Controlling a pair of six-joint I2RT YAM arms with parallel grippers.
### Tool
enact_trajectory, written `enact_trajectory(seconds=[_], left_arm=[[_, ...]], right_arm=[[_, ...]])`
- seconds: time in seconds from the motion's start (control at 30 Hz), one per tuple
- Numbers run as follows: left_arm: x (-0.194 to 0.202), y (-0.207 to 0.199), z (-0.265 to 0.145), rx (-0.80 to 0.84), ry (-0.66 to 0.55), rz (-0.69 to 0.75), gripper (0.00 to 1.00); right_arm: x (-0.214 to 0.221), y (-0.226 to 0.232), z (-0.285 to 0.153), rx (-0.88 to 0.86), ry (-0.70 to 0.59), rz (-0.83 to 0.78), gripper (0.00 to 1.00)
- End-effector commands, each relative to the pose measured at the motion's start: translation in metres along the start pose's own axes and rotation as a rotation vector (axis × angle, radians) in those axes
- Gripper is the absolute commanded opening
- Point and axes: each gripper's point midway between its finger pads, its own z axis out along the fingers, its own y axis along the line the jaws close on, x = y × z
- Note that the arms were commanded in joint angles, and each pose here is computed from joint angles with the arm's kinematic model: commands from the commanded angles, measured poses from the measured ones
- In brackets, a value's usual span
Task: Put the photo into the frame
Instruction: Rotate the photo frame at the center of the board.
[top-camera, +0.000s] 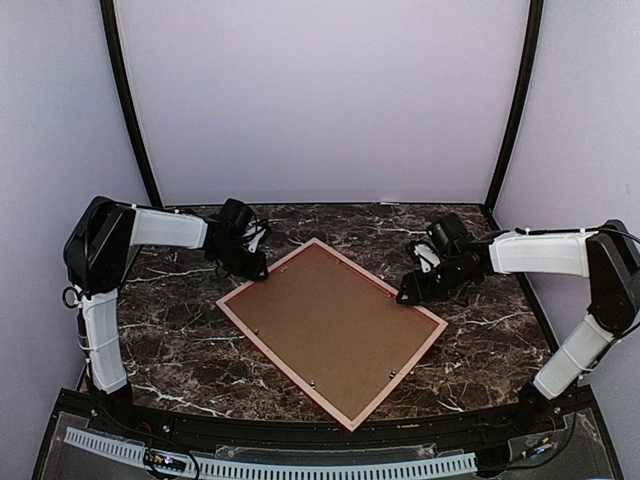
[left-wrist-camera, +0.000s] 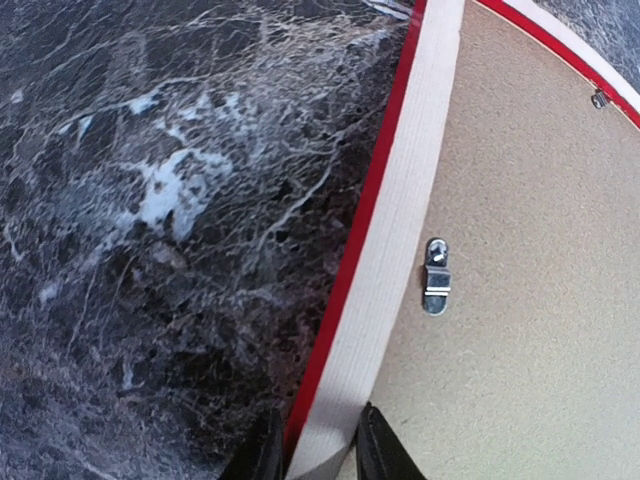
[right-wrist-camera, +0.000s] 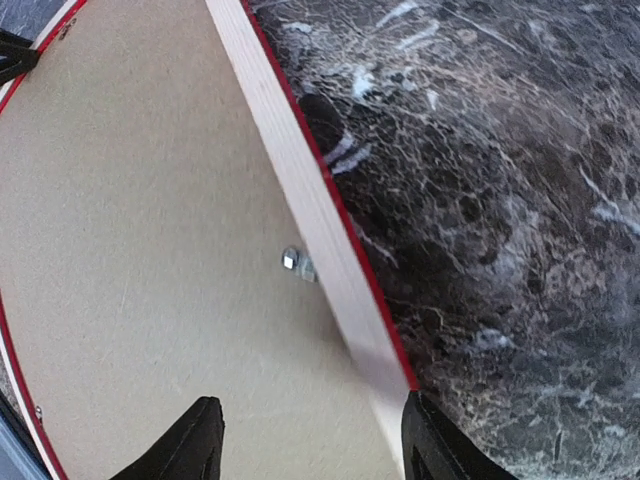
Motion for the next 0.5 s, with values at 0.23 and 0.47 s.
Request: enact_trajectory(seconds=[0.23, 0.47], left_arm=[[0.105, 0.025, -0.013, -0.128, 0.097, -0.371, 0.23], [0.139, 0.002, -0.039, -0.059, 0.041, -0.476, 0.30]], right_arm=[[0.028, -0.034, -0.016, 0.156, -0.029, 0.243, 0.67], [0.051, -0.039, -0.002, 0.145, 0.005, 0.301, 0.67]])
